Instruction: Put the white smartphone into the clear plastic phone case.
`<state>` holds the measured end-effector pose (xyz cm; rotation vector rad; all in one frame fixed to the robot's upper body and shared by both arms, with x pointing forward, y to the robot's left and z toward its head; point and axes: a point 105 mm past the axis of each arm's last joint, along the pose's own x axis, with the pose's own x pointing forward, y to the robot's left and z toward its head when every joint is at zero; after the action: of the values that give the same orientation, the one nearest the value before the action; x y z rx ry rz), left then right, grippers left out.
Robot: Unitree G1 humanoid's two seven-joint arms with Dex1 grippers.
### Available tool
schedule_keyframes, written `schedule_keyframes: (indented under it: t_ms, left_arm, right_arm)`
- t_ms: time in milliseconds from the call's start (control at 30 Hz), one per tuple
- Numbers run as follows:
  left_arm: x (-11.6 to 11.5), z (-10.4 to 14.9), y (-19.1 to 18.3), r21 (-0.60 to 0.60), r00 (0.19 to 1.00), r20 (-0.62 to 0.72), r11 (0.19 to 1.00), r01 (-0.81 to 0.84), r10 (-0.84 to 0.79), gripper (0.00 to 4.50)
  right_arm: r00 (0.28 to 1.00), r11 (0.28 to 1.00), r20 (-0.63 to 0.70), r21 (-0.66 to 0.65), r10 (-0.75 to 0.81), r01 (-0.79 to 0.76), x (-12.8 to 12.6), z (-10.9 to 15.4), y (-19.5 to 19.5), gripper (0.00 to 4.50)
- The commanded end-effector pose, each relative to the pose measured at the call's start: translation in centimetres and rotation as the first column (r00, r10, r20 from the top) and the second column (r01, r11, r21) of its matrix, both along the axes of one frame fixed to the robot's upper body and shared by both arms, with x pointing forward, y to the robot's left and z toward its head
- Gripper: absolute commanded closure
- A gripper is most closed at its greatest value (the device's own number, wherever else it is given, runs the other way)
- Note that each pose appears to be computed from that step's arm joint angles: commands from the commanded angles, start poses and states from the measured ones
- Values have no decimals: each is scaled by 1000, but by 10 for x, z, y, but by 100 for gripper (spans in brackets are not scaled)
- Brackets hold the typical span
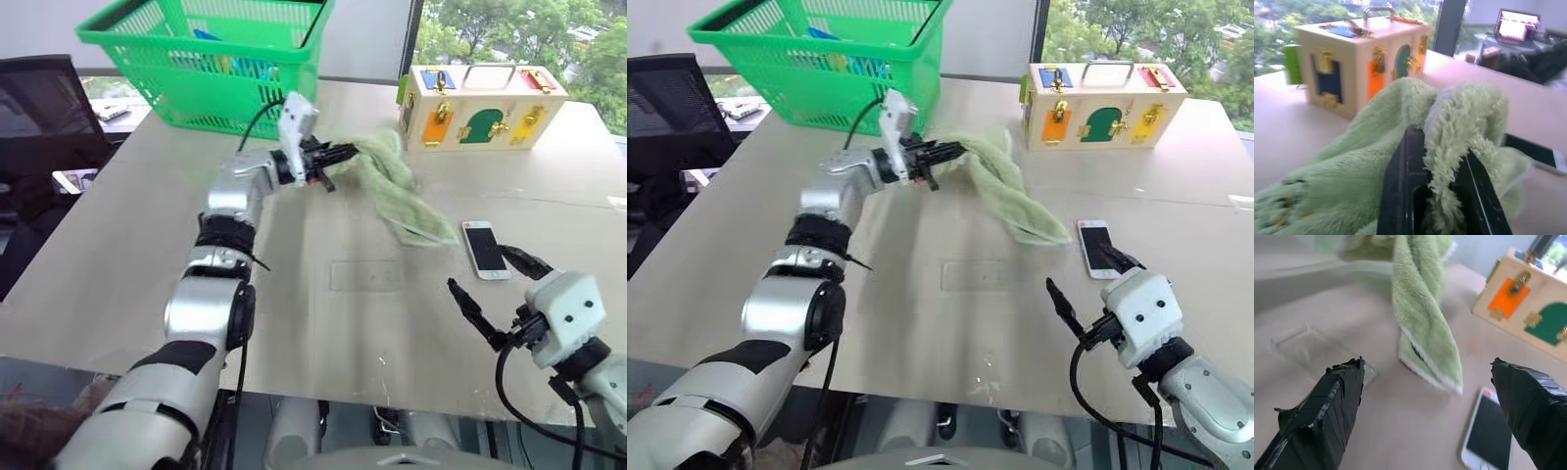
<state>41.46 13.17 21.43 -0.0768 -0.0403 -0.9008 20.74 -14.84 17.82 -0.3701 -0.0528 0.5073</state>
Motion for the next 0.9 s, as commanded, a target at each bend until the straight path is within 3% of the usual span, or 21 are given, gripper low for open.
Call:
schedule_keyframes:
  t_ms: [33, 233, 400, 533, 633, 733, 767, 900]
  left_arm:
    - [-14, 25, 48, -66, 979, 24, 977, -201, 203, 448]
    - [-26, 13, 94, -83, 907, -41, 903, -421, 419, 448]
    - [-13, -47, 88, 130, 846, -173, 863, -487, 504, 448]
    - [-17, -57, 84, 97, 867, -222, 895, -436, 446, 321]
    - [-30, -46, 91, 87, 907, -181, 925, -371, 381, 183]
    - [-59, -23, 75, 38, 974, -163, 987, -156, 161, 35]
    - [-70, -21, 66, 47, 981, -181, 996, -70, 77, 7]
    - [-114, -26, 26, 96, 939, -266, 963, 253, -220, 7]
  right_arm:
    - [998, 998, -18, -2, 59, -59, 4, 0, 5, 0]
    - [993, 994, -35, -12, 110, -111, 10, -6, 5, 0]
    - [989, 990, -47, -12, 142, -143, 12, -13, 8, 0]
    - [988, 989, -50, -19, 149, -150, 12, -15, 9, 0]
    - [989, 990, -64, -25, 135, -136, 13, -16, 4, 0]
    - [988, 991, -92, -39, 120, -124, 12, -21, -2, 0]
    - [989, 993, -103, -36, 110, -114, 13, -22, -4, 0]
    - [992, 999, -120, -24, 43, -46, 21, -25, -17, 0]
